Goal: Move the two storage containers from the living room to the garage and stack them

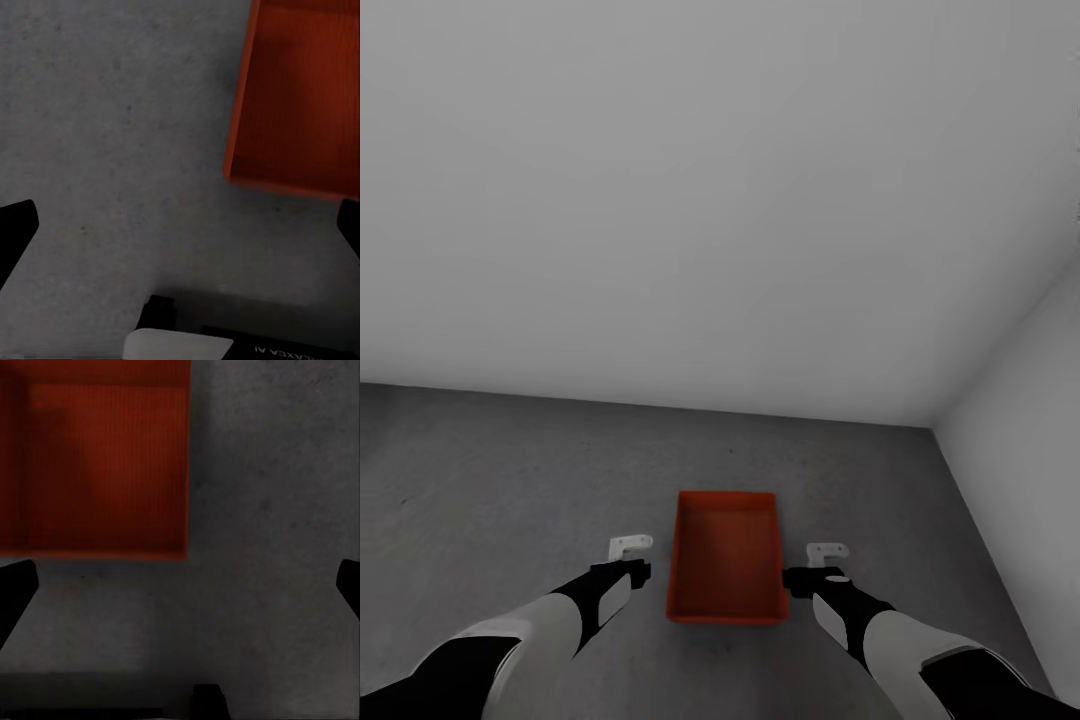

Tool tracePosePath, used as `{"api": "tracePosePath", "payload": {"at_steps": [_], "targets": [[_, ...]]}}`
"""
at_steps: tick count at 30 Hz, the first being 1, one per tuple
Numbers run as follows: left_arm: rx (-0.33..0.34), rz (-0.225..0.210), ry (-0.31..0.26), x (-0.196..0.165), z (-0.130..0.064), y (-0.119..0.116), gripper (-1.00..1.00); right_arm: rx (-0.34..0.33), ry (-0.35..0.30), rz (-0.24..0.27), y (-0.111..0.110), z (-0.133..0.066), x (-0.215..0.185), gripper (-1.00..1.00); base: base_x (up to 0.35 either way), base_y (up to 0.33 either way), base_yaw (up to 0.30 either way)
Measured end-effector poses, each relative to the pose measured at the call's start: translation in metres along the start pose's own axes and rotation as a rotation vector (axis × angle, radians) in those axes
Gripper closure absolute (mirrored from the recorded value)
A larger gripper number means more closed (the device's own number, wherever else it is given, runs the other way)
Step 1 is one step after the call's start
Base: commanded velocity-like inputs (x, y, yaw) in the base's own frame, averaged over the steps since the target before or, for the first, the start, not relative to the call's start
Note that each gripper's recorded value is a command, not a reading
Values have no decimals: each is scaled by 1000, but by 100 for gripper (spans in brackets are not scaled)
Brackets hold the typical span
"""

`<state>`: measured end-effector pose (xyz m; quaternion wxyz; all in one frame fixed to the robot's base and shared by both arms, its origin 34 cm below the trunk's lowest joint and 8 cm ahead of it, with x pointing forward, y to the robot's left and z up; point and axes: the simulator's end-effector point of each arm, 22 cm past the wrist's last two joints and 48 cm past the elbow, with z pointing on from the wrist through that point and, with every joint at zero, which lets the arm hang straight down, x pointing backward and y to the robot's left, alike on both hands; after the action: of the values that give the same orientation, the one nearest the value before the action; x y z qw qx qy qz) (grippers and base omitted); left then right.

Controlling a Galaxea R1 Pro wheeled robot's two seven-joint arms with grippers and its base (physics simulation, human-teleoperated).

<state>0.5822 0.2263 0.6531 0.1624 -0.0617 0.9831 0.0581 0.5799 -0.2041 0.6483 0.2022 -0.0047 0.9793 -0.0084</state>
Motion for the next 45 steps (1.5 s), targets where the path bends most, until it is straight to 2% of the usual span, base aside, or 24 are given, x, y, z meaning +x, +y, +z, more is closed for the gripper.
{"api": "tracePosePath", "payload": {"at_steps": [13,18,24,25,26,27,28,31,36,38,41,43,45], "targets": [[-2,2,10,4,0,1,-100,0,5,4,0,0,2,-100,-343,0,0],[-10,1,18,7,1,7,-100,5,25,4,-3,0,12,-100,-301,0,0],[-41,-3,32,11,5,32,-100,27,86,0,-18,0,37,-100,-76,0,0],[-45,-3,39,13,5,35,-100,43,105,-1,-30,0,42,-100,-5,0,0],[-69,1,75,19,7,55,-100,97,198,-3,-75,-5,87,-100,-4,0,0],[-73,-1,81,20,7,58,-100,127,224,-4,-99,-8,104,-100,-3,0,0],[-77,-4,89,24,8,62,-100,145,257,-6,-112,-12,128,-100,-2,0,0],[-90,-17,123,47,9,72,-100,173,325,-12,-134,-25,180,-100,-1,0,0],[-112,-45,192,100,9,90,-100,193,402,-24,-150,-43,241,-100,0,0,0],[-121,-64,239,136,7,96,-100,198,433,-29,-154,-54,270,-100,0,0,0],[-130,-70,297,183,1,102,-100,198,456,-36,-155,-65,300,-100,0,0,0],[-139,-70,357,234,-9,108,-100,193,478,-42,-152,-80,335,-100,0,0,0],[-143,-67,378,255,-14,111,-100,189,489,-49,-150,-88,352,-100,0,0,0]]}}
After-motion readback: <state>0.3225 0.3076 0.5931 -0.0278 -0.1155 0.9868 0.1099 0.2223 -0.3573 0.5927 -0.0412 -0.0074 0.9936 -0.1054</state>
